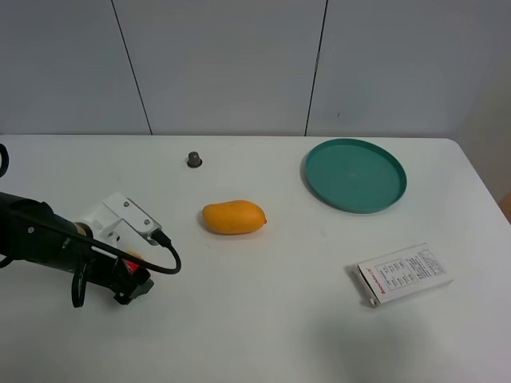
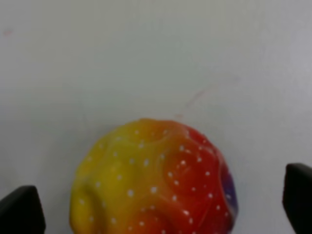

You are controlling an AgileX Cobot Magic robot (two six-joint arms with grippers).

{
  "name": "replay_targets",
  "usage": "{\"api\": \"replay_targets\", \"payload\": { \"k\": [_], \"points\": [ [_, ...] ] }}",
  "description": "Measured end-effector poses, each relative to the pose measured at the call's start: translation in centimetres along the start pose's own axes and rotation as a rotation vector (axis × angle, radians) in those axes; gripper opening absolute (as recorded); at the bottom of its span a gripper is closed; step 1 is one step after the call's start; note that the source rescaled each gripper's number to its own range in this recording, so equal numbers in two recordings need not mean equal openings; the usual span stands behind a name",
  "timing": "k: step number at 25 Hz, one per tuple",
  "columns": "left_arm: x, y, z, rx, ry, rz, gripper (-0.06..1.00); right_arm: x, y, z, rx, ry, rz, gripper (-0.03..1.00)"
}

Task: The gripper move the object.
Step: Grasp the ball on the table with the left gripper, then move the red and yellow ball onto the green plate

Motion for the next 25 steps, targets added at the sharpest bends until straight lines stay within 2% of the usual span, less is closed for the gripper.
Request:
{"api": "replay_targets", "payload": {
  "k": [7, 12, 14, 15, 18, 19, 25],
  "points": [
    [-0.1, -1.1, -0.4, 0.033, 0.000, -0.015, 1.00, 0.0, 0.0, 0.0, 0.000, 0.000, 0.000, 1.00],
    [-0.1, -1.2, -0.3, 0.021, 0.000, -0.006, 1.00, 0.0, 0.0, 0.0, 0.000, 0.000, 0.000, 1.00],
    [-0.1, -1.2, -0.3, 0.021, 0.000, -0.006, 0.95, 0.0, 0.0, 0.0, 0.000, 0.000, 0.000, 1.00],
    [0.0, -1.2, -0.2, 0.020, 0.000, -0.005, 0.71, 0.0, 0.0, 0.0, 0.000, 0.000, 0.000, 1.00],
    [0.0, -1.2, -0.2, 0.018, 0.002, -0.004, 0.09, 0.0, 0.0, 0.0, 0.000, 0.000, 0.000, 1.00],
    [0.0, -1.1, -0.2, 0.017, 0.003, -0.003, 0.00, 0.0, 0.0, 0.0, 0.000, 0.000, 0.000, 1.00],
    [0.1, -1.0, 0.1, 0.037, 0.007, -0.020, 0.01, 0.0, 0.0, 0.0, 0.000, 0.000, 0.000, 1.00]
  ]
}}
Point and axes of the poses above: a point on each arm's last joint axis where the gripper is mounted, y pointing back along that axis away from the gripper, x along the wrist's bending axis when the last joint is at zero, z = x × y, the point moved 1 cm from there along -y, pointing out along that axis toward the gripper, and after that the axes turned 15 degrees about -y, right-handed, at the moved point
